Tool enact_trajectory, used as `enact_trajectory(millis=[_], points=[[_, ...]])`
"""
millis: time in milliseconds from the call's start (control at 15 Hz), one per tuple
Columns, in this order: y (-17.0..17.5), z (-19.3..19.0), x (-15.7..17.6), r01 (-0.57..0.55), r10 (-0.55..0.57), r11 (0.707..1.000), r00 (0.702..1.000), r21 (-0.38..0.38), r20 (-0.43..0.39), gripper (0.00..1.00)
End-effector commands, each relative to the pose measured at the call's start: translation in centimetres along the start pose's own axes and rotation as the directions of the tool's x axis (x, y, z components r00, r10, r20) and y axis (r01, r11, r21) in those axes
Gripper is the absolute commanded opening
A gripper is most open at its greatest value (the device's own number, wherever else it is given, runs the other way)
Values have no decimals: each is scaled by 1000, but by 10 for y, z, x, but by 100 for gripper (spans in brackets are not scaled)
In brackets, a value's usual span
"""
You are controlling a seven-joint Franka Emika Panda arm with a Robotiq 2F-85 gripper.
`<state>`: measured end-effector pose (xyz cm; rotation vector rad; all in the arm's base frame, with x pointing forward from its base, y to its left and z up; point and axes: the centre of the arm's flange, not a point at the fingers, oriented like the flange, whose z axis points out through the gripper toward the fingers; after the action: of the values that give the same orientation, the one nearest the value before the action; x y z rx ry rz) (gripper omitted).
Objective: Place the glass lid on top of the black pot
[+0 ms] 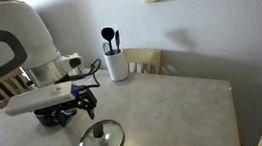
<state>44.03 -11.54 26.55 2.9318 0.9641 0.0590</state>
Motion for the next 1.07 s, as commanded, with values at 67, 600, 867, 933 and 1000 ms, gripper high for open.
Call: enact_trajectory(millis=[67,600,867,933,1000], points=[[12,35,16,-54,54,998,999,24,-5,100],[55,69,20,-159,160,987,987,21,-27,100],[61,87,15,-190,190,980,982,52,4,100],[61,91,14,-191,191,979,982,64,14,100],[60,95,14,-190,189,979,982,77,21,100]])
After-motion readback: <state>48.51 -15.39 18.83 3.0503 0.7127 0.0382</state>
